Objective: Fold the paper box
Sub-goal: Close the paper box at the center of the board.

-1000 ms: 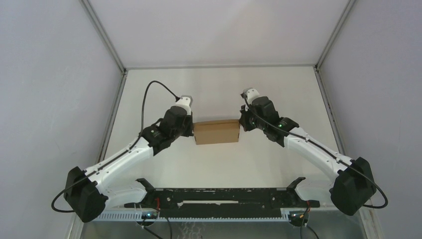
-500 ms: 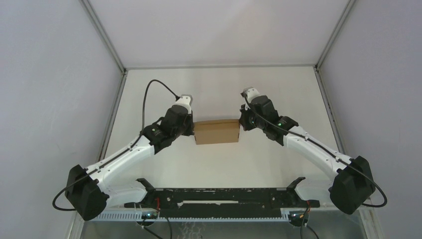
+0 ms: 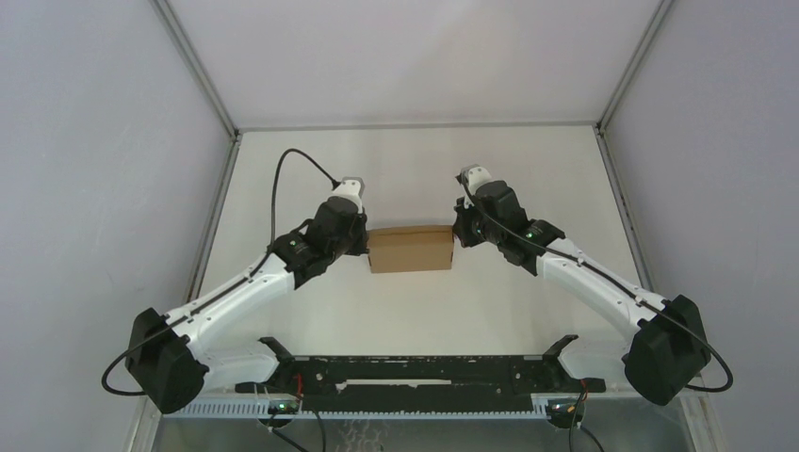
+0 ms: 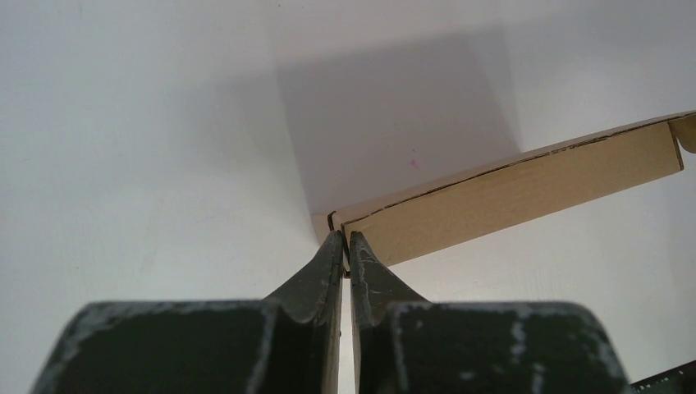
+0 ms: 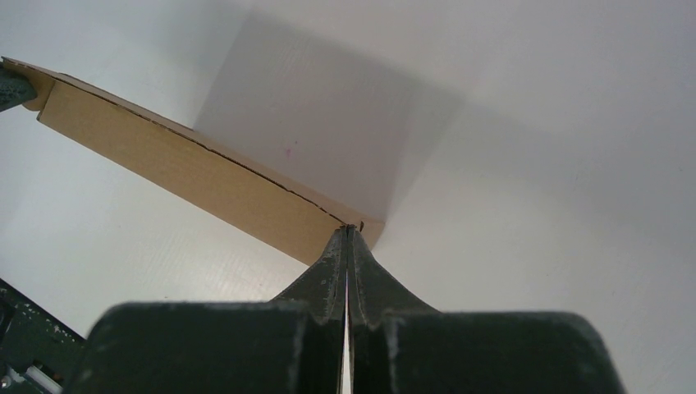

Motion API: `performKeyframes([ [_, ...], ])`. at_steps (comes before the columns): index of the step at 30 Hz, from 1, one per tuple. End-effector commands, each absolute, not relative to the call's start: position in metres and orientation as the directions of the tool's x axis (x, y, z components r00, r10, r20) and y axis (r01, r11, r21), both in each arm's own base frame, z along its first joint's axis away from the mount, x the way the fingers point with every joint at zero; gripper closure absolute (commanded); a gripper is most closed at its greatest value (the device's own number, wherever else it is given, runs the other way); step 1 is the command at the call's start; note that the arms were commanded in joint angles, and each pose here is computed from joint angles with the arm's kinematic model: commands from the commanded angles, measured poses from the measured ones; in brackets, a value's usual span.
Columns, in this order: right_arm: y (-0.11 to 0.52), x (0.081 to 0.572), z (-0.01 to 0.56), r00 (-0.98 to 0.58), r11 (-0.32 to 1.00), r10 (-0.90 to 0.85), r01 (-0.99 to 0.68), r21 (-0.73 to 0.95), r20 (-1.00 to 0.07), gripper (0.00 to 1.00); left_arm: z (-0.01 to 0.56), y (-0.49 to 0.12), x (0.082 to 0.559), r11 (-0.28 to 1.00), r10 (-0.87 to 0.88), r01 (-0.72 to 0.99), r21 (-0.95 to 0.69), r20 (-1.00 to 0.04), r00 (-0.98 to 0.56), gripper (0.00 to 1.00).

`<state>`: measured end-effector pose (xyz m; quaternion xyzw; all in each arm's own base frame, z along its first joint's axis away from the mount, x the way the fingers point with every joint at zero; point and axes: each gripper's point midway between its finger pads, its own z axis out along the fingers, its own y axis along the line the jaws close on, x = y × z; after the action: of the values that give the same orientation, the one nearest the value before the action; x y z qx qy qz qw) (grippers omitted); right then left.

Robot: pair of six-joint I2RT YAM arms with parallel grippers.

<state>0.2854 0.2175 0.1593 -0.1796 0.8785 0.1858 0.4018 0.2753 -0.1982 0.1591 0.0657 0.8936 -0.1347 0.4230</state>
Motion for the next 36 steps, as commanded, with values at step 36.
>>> performKeyframes([
  [36, 0.238, 0.281, 0.177, -0.641, 0.835, -0.108, -0.473, 0.281, -0.760, 1.00, 0.166, -0.215, 0.277, 0.934, -0.038, 0.254, -0.252, -0.774, -0.632, 0.92],
])
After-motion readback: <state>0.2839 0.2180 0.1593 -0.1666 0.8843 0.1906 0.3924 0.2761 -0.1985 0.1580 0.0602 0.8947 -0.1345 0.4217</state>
